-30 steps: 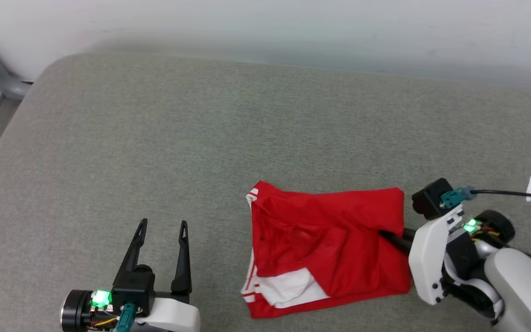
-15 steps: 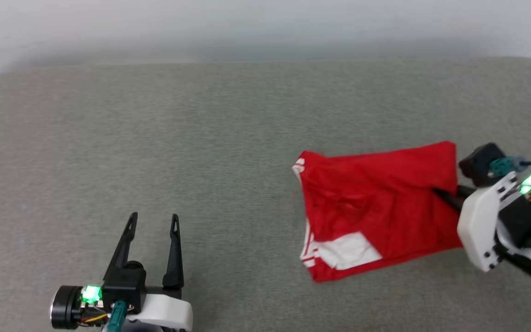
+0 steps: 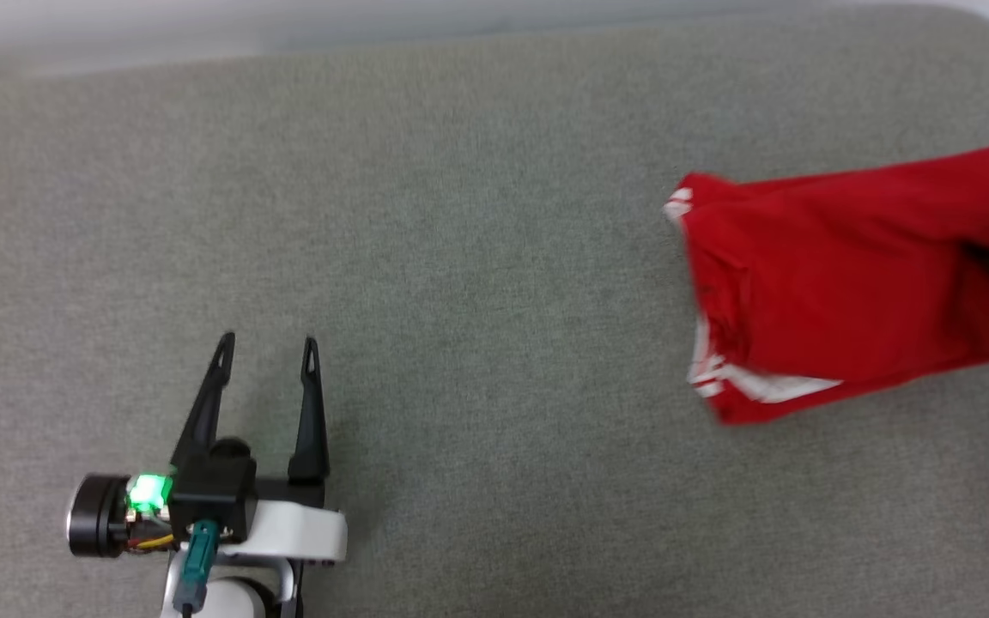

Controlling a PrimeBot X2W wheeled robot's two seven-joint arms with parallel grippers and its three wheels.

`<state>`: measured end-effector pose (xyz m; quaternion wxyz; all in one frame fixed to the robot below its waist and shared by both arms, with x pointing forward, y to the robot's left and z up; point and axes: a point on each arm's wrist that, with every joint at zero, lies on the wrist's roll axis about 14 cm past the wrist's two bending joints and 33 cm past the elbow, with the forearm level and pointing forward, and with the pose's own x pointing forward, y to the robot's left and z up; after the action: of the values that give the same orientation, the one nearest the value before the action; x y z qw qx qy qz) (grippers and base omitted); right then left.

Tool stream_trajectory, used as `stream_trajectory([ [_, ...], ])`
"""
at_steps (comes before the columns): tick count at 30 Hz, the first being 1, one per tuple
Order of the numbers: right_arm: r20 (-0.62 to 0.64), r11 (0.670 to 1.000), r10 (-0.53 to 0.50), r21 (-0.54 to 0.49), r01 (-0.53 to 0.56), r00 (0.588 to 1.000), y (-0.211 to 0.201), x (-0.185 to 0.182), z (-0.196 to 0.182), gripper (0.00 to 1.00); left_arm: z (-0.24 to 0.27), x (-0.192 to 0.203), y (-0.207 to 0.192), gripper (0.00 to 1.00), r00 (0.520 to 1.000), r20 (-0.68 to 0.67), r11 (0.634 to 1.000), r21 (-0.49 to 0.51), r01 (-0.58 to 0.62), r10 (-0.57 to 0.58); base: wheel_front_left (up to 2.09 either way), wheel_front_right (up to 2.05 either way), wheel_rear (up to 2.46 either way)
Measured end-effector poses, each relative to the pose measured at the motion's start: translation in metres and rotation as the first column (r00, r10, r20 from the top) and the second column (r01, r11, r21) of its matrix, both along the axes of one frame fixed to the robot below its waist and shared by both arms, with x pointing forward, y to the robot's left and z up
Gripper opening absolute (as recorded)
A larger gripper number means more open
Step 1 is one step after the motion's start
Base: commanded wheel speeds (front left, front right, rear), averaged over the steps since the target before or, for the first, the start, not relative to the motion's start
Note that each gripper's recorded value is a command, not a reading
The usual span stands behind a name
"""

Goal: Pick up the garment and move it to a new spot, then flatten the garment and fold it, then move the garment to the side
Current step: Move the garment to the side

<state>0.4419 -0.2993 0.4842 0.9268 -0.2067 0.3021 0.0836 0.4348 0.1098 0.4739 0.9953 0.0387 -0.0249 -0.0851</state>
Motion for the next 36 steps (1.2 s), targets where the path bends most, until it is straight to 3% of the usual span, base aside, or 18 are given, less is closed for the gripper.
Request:
stream_trajectory([
  [6,-0.035,0.984,-0.142,-0.118,0.137,0.989,-0.062,0.019,-0.009,0.0,-0.007,0.024,-0.005,1.0,1.0,0.013,1.0,0.002,0.022,-0.022,0.0,0.0,0.0],
  [13,-0.067,0.932,-0.324,-0.196,0.306,0.944,-0.127,0.037,-0.03,0.0,-0.025,0.042,0.001,1.0,1.0,-0.002,1.0,0.005,0.003,-0.003,0.0,0.0,0.0],
  [20,-0.083,0.877,-0.449,-0.234,0.42,0.89,-0.163,0.045,-0.052,0.0,-0.041,0.046,0.008,1.0,0.999,-0.028,1.0,0.015,-0.017,0.018,0.0,0.0,0.0],
  [25,-0.065,0.861,-0.478,-0.231,0.453,0.876,-0.169,0.048,-0.057,0.0,-0.041,0.048,0.012,1.0,0.999,-0.023,0.999,0.022,-0.028,0.028,0.0,0.0,0.0],
  [26,-0.055,0.86,-0.482,-0.222,0.46,0.874,-0.169,0.048,-0.056,0.21,-0.04,0.048,0.012,1.0,0.999,-0.02,0.999,0.022,-0.03,0.03,0.0,0.0,0.0],
  [27,-0.05,0.859,-0.485,-0.215,0.465,0.873,-0.168,0.048,-0.056,0.85,-0.039,0.048,0.012,1.0,0.999,-0.017,0.999,0.022,-0.03,0.03,0.0,0.0,0.0],
  [28,-0.046,0.858,-0.488,-0.209,0.469,0.872,-0.167,0.048,-0.055,1.0,-0.037,0.048,0.011,1.0,0.999,-0.016,0.999,0.019,-0.031,0.031,0.0,0.0,0.0],
  [32,-0.02,0.857,-0.498,-0.166,0.488,0.867,-0.161,0.043,-0.048,1.0,-0.03,0.042,0.013,1.0,0.999,-0.01,0.999,0.017,-0.04,0.04,0.0,0.0,0.0],
  [35,0.07,0.87,-0.459,-0.168,0.464,0.886,-0.159,0.044,-0.023,1.0,-0.018,0.034,0.014,1.0,0.999,0.006,0.999,0.015,-0.049,0.048,0.0,0.0,0.0],
  [36,0.153,0.884,-0.434,-0.12,0.452,0.888,-0.152,0.048,-0.002,1.0,-0.011,0.027,0.016,1.0,0.998,0.013,0.998,0.011,-0.058,0.058,0.0,0.0,0.0],
])
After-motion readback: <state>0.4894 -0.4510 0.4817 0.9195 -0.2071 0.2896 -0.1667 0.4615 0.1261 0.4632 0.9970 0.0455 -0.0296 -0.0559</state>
